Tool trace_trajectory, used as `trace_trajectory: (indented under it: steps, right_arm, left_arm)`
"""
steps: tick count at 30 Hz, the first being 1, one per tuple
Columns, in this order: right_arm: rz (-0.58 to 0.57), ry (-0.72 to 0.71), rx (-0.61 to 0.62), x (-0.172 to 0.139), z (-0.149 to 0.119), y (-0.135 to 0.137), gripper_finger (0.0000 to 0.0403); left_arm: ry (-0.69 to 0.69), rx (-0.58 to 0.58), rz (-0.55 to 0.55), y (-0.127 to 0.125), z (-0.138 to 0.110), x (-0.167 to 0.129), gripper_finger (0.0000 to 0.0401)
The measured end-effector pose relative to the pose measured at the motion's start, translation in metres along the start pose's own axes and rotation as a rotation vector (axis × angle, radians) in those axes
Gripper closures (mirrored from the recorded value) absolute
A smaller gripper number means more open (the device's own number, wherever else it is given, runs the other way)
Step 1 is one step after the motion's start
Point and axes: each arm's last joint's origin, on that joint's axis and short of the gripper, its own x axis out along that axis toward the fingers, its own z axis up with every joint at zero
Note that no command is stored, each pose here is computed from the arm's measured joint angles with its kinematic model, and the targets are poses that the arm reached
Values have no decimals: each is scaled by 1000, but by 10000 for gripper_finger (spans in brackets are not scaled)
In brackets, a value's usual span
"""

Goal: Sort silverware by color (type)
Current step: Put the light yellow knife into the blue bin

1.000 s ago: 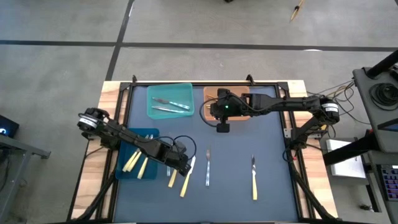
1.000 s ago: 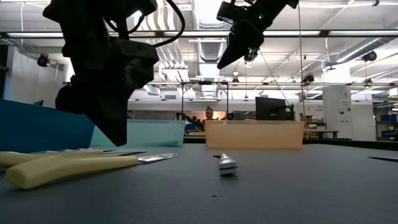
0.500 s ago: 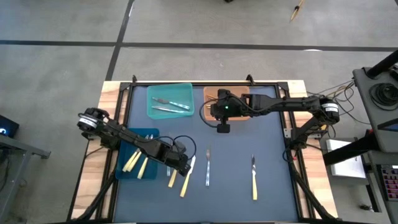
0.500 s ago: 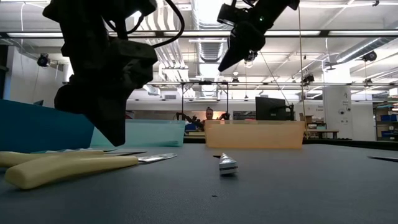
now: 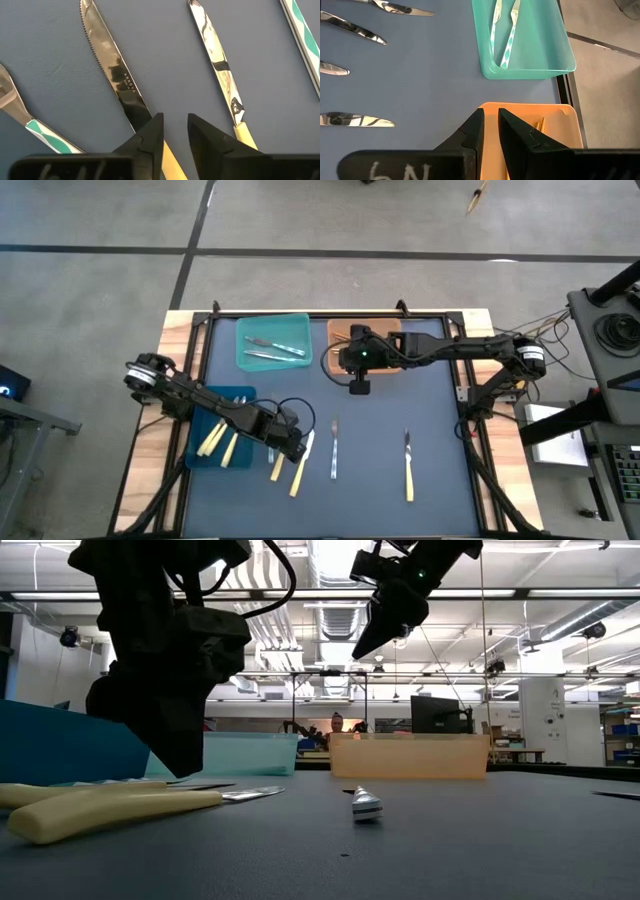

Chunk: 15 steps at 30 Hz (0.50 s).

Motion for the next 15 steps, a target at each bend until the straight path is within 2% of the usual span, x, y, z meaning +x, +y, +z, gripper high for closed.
trace_trajectory:
  steps: [5, 15]
  right_arm:
    - [0, 1, 0, 0, 0, 0, 355]
    - [-4, -11, 2, 2, -1, 1, 355]
  left_arm:
    - [1, -4, 3, 0, 0, 0, 302]
    - [8, -5, 46, 4, -1, 0, 300]
